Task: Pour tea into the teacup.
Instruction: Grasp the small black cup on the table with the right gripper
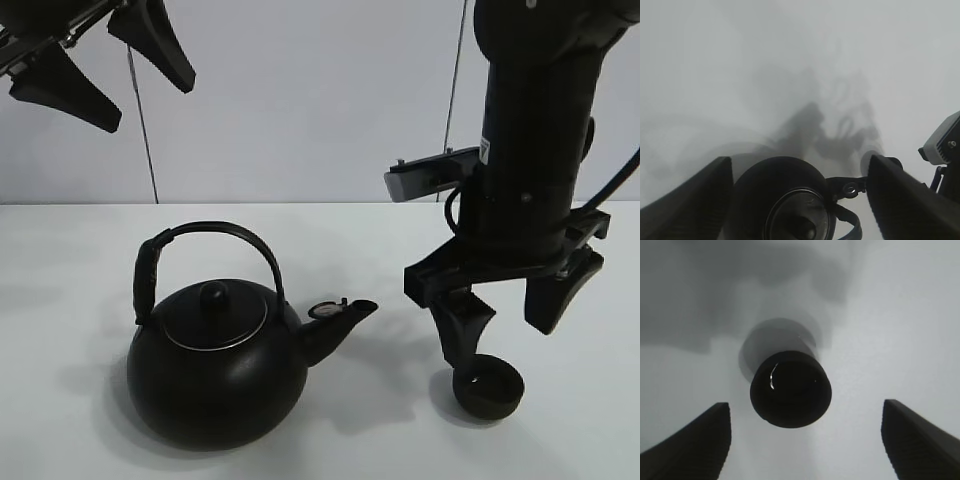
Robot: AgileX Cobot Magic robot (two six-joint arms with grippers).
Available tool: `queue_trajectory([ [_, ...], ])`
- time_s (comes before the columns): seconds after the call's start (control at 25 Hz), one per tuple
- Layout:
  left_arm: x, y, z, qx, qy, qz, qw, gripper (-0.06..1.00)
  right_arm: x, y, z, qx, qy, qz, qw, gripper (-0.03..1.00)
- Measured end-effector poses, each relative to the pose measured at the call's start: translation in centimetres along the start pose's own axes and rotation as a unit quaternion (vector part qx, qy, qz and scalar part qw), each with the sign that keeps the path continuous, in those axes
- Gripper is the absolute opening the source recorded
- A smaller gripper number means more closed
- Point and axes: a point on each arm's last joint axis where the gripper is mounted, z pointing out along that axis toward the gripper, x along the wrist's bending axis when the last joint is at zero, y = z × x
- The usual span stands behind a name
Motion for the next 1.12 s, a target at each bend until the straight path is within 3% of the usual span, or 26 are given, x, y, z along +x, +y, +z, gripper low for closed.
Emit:
queue_trajectory([
  [0.32,0.0,0.0,0.0,0.000,0.000,0.000,1.000,0.54,0.2,-0.1,0.8,-0.015,0.006,0.007,1.000,0.57],
  [0.56,0.0,0.0,0.0,0.000,0.000,0.000,1.000,0.54,0.6,0.2,3.7,0.020,0.015,0.013,1.000,0.57],
  [0.88,0.0,0.0,0.0,0.000,0.000,0.000,1.000,0.54,0.8,0.7,4.6,0.005,0.027,0.023,0.999,0.57],
  [1.12,0.0,0.0,0.0,0.000,0.000,0.000,1.000,0.54,0.8,0.7,4.6,0.005,0.027,0.023,0.999,0.47],
])
